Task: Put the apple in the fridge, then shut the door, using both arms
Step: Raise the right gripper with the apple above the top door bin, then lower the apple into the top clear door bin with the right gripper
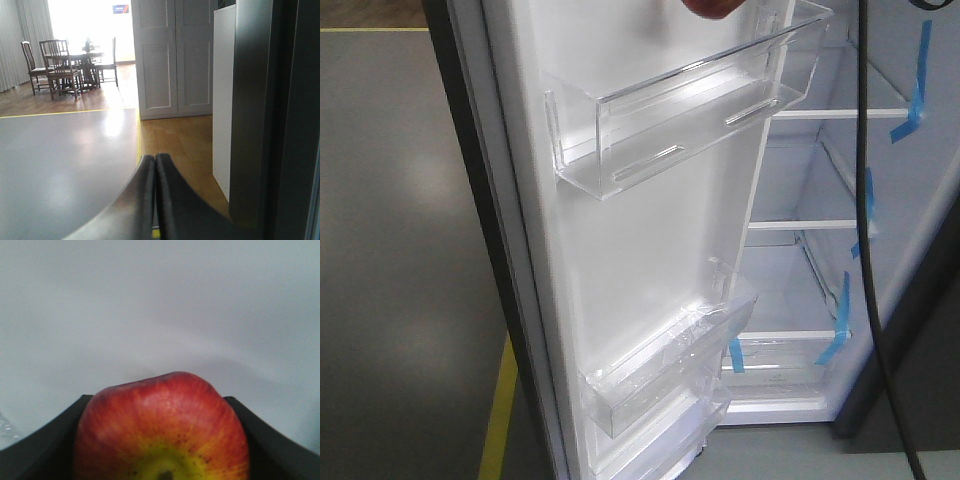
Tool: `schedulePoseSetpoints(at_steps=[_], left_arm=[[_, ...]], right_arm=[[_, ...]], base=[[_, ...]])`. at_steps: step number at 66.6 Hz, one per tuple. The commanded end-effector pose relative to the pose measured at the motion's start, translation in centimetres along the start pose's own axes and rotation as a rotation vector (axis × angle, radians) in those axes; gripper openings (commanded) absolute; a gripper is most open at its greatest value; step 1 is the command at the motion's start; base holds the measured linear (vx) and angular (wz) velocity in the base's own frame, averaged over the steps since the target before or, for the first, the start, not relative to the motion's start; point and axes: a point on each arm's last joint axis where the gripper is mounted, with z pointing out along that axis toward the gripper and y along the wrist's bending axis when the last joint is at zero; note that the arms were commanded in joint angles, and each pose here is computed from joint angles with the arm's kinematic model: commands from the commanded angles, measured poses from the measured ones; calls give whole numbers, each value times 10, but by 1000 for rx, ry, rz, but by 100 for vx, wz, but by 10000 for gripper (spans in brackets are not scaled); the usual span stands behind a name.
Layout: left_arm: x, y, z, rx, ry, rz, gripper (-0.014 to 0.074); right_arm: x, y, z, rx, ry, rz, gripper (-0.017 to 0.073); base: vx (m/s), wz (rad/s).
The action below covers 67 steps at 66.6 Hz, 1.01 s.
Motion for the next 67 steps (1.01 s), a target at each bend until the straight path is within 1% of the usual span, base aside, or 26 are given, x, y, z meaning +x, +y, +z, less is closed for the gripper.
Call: schedulePoseSetpoints(at_steps=[1, 4, 7, 12, 24, 34, 43, 52, 58, 67], left_arm=[[-13, 0, -2, 4, -107, -7, -6], [-13, 0, -2, 4, -107, -7, -6], [-13, 0, -2, 4, -107, -7, -6], [-13, 0, -2, 4, -107, -7, -6], [-13, 0, -2, 4, -107, -7, -6], [-13, 0, -2, 4, -107, -7, -6], [-13, 0, -2, 4, -107, -7, -6], [-13, 0, -2, 4, -107, -7, -6], [-13, 0, -2, 4, -107, -7, -6], [-13, 0, -2, 4, -107, -7, -6]], right_arm=[[-18, 3, -13, 111, -94, -12, 206], [-16, -1, -10, 136, -77, -10, 216], [-13, -5, -6, 149, -64, 5, 232], [-10, -9, -1, 156, -51, 24, 257], [-5, -12, 5, 147, -23, 32, 330], [-3, -12, 5, 155, 5, 28, 437], [-2, -13, 5, 163, 19, 46, 547], [-1, -14, 4, 170, 22, 43, 641], [-1, -14, 4, 172, 23, 47, 663], [-3, -11, 0, 169, 23, 52, 660]], base=[[0, 0], [0, 0], [0, 0], [0, 0], [0, 0], [0, 0], [0, 0], [0, 0], [0, 0], [0, 0]])
